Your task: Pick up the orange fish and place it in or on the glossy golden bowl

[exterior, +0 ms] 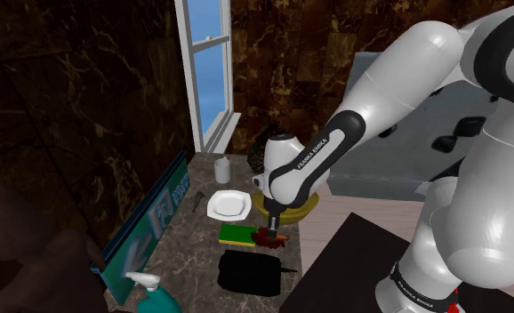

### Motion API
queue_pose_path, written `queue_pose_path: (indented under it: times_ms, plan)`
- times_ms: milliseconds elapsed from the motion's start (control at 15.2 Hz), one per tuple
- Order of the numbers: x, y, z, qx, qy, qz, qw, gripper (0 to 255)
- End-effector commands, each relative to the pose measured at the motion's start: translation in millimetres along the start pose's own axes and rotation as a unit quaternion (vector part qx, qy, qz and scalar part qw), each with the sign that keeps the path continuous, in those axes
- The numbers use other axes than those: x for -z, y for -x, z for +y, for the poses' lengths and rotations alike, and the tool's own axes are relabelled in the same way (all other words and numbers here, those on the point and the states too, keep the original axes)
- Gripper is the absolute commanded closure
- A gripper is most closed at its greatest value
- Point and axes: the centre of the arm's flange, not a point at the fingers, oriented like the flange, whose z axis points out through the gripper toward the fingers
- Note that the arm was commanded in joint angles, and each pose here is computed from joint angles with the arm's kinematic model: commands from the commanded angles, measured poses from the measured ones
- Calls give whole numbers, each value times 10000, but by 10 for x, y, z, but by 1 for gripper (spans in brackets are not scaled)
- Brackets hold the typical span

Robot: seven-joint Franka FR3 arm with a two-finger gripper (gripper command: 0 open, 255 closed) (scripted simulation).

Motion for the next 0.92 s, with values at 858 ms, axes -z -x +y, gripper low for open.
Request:
queue_pose_path:
  times_ms: [858]
  plan:
    - [778, 4, -112, 0, 0, -3, 10000, 255]
